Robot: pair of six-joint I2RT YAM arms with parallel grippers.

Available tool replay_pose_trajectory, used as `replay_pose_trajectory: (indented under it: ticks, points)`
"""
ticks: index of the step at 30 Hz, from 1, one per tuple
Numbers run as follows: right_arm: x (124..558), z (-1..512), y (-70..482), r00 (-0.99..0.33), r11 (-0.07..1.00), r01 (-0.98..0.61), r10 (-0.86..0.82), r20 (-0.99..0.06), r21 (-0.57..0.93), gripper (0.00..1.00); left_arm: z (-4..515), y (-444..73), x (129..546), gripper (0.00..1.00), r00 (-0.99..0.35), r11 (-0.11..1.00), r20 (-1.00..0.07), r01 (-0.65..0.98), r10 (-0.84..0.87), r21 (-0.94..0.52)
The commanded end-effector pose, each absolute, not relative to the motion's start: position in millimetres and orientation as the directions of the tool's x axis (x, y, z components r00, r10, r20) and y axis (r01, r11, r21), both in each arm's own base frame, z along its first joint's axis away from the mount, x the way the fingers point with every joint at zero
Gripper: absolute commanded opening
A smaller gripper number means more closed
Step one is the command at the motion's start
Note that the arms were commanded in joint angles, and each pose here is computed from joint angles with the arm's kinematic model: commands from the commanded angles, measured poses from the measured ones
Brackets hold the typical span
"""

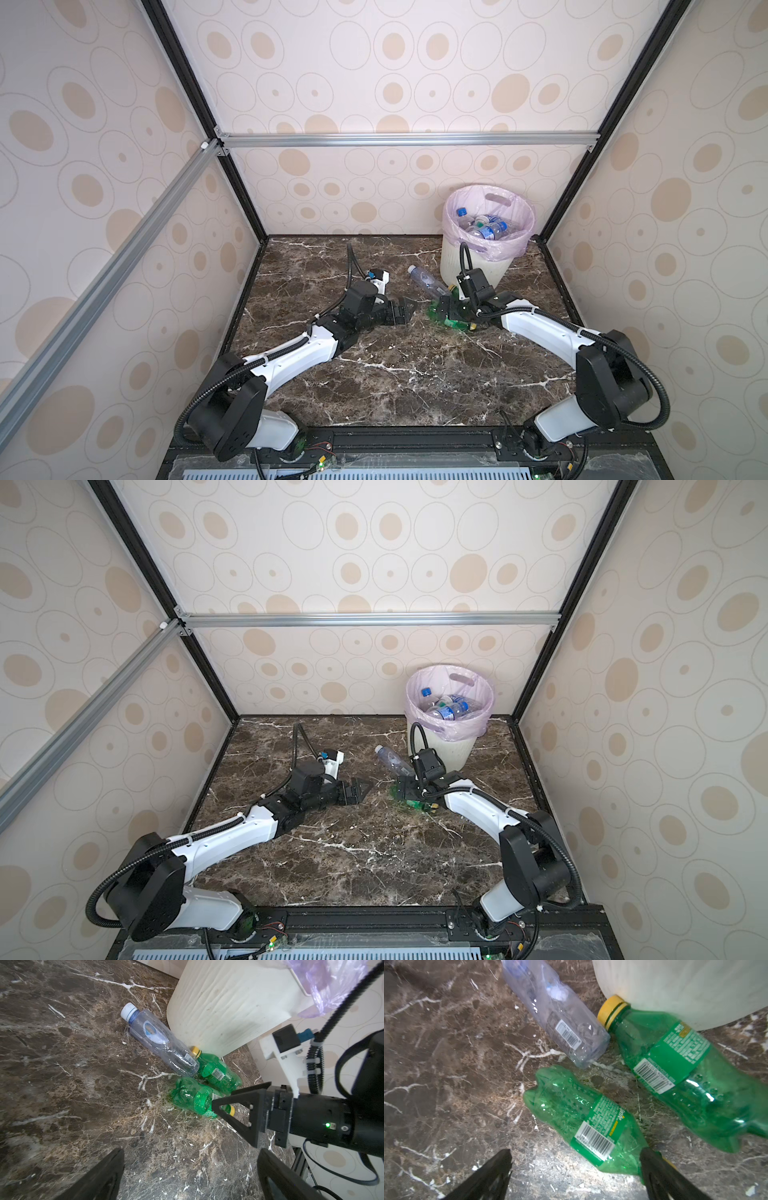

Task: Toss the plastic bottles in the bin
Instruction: 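Grasp the Sprite bottle near its yellow cap with the right gripper and lift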

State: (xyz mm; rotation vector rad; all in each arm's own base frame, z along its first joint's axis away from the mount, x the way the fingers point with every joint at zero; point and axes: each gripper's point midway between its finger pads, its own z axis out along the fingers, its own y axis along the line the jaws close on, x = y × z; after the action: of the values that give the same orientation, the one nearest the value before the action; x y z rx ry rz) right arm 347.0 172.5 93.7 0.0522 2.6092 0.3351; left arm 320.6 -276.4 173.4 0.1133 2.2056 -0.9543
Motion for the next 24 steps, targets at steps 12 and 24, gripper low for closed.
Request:
replay_pose_trajectory:
  ticks: [12,24]
  points:
    - [331.6,70.9,186.3,-0.913,0.954,-0.042,0.085,-0.4,0.297,0.99,181.3,-268.0,323.6,0.99,-0.726,0.717,-0.651,0.332,-0.221,-0.613]
    - [318.4,77.7,232.3,-0.918,0.924,-0.088,0.07,-0.39,0.372,0.98,199.8,-239.4,333.6,0.99,-0.674,0.754,-0.691,0.304,-0.261,-0.582]
